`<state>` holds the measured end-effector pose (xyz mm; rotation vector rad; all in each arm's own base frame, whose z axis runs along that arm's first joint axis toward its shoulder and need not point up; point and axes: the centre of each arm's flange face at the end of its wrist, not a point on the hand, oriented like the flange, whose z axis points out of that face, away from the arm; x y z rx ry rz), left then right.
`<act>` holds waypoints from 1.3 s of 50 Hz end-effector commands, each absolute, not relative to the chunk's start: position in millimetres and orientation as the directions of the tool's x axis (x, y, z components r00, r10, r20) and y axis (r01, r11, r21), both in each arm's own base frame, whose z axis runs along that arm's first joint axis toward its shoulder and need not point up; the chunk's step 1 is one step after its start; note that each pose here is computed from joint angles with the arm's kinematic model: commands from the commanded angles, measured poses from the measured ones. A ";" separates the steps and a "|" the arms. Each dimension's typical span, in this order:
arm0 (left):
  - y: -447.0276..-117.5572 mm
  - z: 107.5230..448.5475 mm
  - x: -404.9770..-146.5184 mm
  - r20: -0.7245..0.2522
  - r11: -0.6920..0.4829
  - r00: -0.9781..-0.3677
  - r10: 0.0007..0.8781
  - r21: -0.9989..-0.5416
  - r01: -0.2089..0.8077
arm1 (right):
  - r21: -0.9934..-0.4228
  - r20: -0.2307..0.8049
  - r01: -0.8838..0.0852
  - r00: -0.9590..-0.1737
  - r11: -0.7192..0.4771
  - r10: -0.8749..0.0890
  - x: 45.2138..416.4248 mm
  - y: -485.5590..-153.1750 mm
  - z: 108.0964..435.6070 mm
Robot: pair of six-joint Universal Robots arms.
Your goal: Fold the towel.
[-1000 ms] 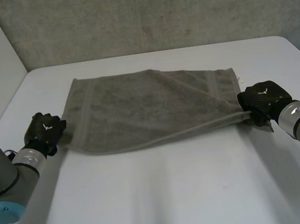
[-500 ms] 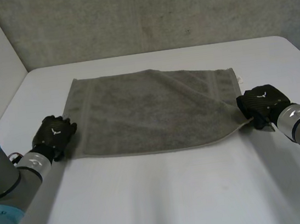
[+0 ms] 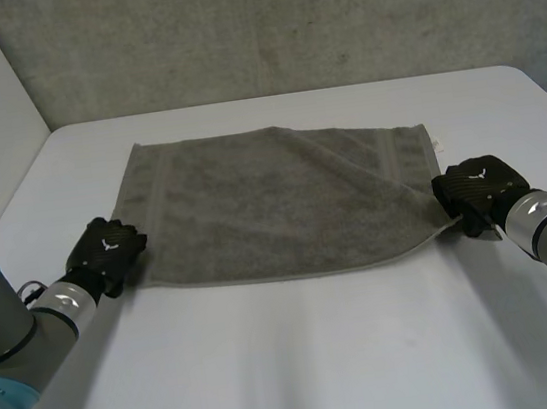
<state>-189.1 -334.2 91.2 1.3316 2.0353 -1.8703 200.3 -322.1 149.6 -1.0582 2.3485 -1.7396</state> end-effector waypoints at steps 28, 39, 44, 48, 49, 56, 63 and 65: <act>-341.3 105.2 -179.7 -0.551 -0.111 -0.644 0.530 -0.798 0.592 | -0.817 0.282 -0.500 -0.781 0.288 -0.557 190.6 -329.4 131.4; -338.4 124.1 -179.6 -0.456 -0.055 -0.717 0.528 -0.860 0.507 | -0.842 0.317 -0.492 -0.784 0.222 -0.533 190.3 -328.7 151.3; -329.6 147.2 -178.9 -0.374 0.002 -0.758 0.534 -0.896 0.444 | -0.860 0.352 -0.487 -0.782 0.151 -0.515 190.3 -324.6 181.0; -316.6 171.0 -176.8 -0.283 0.064 -0.800 0.529 -0.927 0.370 | -0.861 0.387 -0.499 -0.771 0.102 -0.505 189.2 -312.1 210.5; -316.5 171.1 -176.8 -0.282 0.064 -0.800 0.529 -0.927 0.369 | -0.850 0.397 -0.516 -0.758 0.104 -0.518 188.3 -305.9 215.8; -284.9 186.1 -160.8 -0.181 0.200 -0.849 0.497 -0.928 0.315 | -0.737 0.477 -0.665 -0.635 0.117 -0.607 167.8 -282.5 225.8; -258.8 204.2 -146.1 -0.183 0.198 -0.878 0.443 -0.935 0.295 | -0.589 0.520 -0.804 -0.453 0.081 -0.724 158.5 -251.7 245.8; -258.7 208.0 -143.3 -0.192 0.183 -0.883 0.429 -0.938 0.293 | -0.590 0.554 -0.806 -0.450 0.051 -0.700 158.2 -254.5 254.1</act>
